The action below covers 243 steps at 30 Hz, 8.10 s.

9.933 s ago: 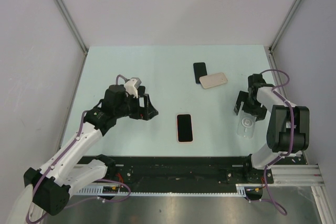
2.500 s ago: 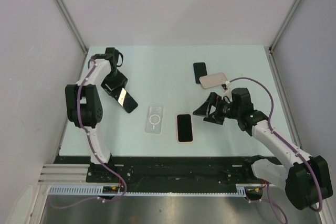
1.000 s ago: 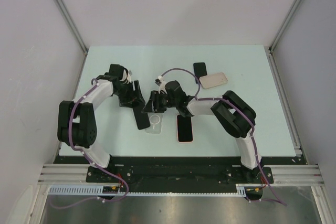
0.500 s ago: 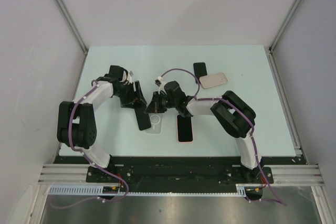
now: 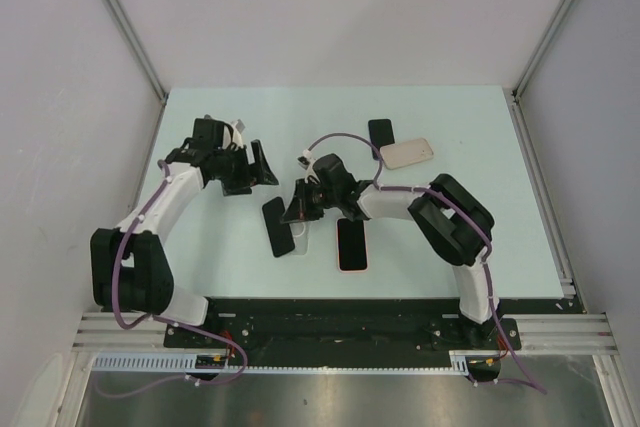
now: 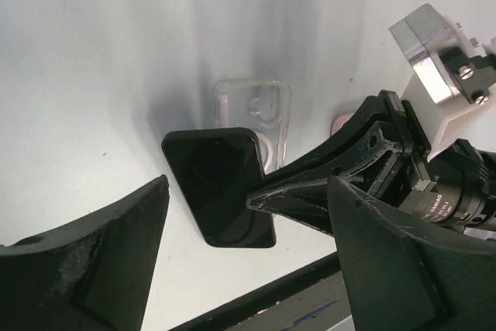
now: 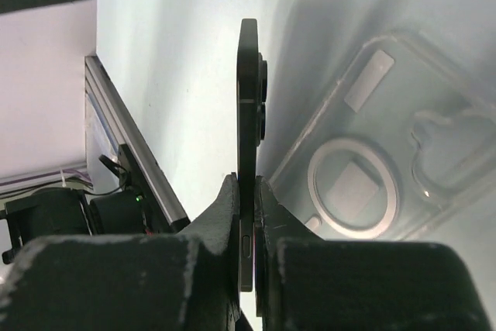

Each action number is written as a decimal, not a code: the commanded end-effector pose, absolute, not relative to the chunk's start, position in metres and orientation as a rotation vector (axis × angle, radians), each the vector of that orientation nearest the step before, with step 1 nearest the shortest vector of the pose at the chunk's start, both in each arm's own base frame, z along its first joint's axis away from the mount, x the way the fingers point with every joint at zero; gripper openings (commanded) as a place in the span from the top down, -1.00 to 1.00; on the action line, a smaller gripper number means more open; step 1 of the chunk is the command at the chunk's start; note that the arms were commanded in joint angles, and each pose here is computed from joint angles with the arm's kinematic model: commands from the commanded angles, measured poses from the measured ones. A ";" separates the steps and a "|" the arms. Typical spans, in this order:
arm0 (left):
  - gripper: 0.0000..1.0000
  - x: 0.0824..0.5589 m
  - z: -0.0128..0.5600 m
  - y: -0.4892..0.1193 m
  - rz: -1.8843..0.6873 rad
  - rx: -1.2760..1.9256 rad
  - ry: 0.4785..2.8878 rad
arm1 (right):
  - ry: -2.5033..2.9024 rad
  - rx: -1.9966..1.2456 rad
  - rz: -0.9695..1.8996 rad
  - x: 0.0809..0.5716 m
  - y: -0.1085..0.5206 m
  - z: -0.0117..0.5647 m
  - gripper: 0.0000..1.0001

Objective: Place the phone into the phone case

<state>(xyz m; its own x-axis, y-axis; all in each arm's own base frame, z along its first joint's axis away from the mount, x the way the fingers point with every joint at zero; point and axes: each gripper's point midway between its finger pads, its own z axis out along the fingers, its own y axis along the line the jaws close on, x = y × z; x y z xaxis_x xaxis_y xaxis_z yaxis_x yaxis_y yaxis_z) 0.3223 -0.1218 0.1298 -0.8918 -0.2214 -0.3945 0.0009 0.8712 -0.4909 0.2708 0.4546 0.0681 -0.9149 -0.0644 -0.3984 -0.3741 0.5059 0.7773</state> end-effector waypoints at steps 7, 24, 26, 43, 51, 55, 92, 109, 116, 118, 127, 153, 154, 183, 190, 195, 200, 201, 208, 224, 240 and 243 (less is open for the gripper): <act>0.08 0.324 0.123 -0.123 -0.714 -0.215 2.614 | 2.434 -0.314 1.344 0.273 0.432 0.122 1.00; 0.99 0.304 0.030 -0.144 -0.733 -0.376 2.816 | 2.582 -0.107 1.271 0.288 0.406 0.094 1.00; 1.00 0.298 0.022 -0.146 -0.707 -0.387 2.843 | 2.608 -0.071 1.280 0.290 0.405 0.087 1.00; 1.00 0.258 0.007 -0.169 -0.759 -0.394 2.858 | 2.712 -0.026 1.193 0.279 0.382 0.037 1.00; 1.00 0.249 0.002 -0.182 -0.779 -0.366 2.873 | 2.685 -0.049 1.319 0.267 0.389 0.030 1.00; 1.00 0.240 -0.003 -0.187 -0.788 -0.370 2.878 | 2.674 0.004 1.380 0.265 0.391 0.025 1.00; 0.03 0.296 0.049 -0.182 -0.653 -0.249 2.714 | 2.655 0.012 1.017 0.282 0.357 0.052 -0.09; 0.59 0.253 0.012 -0.202 -0.894 -0.332 2.874 | 2.564 -0.068 1.370 0.277 0.406 0.064 -0.13; 0.74 0.244 0.020 -0.205 -1.023 -0.366 2.863 | 2.408 -0.116 1.675 0.281 0.418 0.106 -0.13; 0.77 0.246 0.024 -0.203 -1.038 -0.374 2.850 | 2.418 -0.085 1.695 0.280 0.415 0.101 -0.12; 0.78 0.241 0.024 -0.195 -1.066 -0.412 2.849 | 2.368 -0.063 1.763 0.279 0.409 0.101 0.01; 0.72 0.243 0.019 -0.188 -0.994 -0.405 2.856 | 2.487 -0.063 1.506 0.279 0.393 0.067 0.54; 0.71 0.243 0.019 -0.188 -0.988 -0.403 2.854 | 2.494 -0.060 1.495 0.279 0.392 0.065 0.64; -0.39 0.242 0.203 -0.218 -1.547 0.084 2.168 | 2.019 -0.216 1.972 0.243 0.374 0.228 1.00; 0.29 0.235 0.213 -0.221 -1.616 0.076 2.123 | 1.980 -0.210 2.029 0.234 0.371 0.234 0.90; 0.52 0.234 0.225 -0.223 -1.656 0.092 2.072 | 1.952 -0.221 2.067 0.229 0.369 0.236 0.88; 0.94 0.235 0.231 -0.225 -1.720 0.053 2.039 | 1.962 -0.233 2.088 0.224 0.368 0.235 0.81; 1.00 0.236 0.234 -0.226 -1.728 0.065 2.016 | 1.960 -0.239 2.089 0.223 0.368 0.235 0.74; 1.00 0.245 0.227 -0.224 -1.689 -0.009 2.041 | 2.002 -0.254 2.073 0.211 0.358 0.225 0.25; 0.04 0.236 0.214 -0.222 -1.660 0.041 2.084 | 1.948 -0.226 2.076 0.214 0.349 0.231 1.00; 0.99 0.229 0.212 -0.239 -1.690 0.091 2.127 | 1.980 -0.258 2.104 0.202 0.356 0.222 0.31; 1.00 0.234 0.216 -0.237 -1.666 0.046 2.115 | 2.001 -0.254 2.088 0.195 0.359 0.217 0.01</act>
<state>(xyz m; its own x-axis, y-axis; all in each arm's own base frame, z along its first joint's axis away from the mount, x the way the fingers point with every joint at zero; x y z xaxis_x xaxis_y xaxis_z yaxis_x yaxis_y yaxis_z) 0.2243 -0.2379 0.1983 -0.9312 -0.2062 -0.3006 0.2423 0.2659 -0.9331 0.2077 0.3560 0.1996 -0.9774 0.0571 -0.2038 -0.2037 0.0077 0.9790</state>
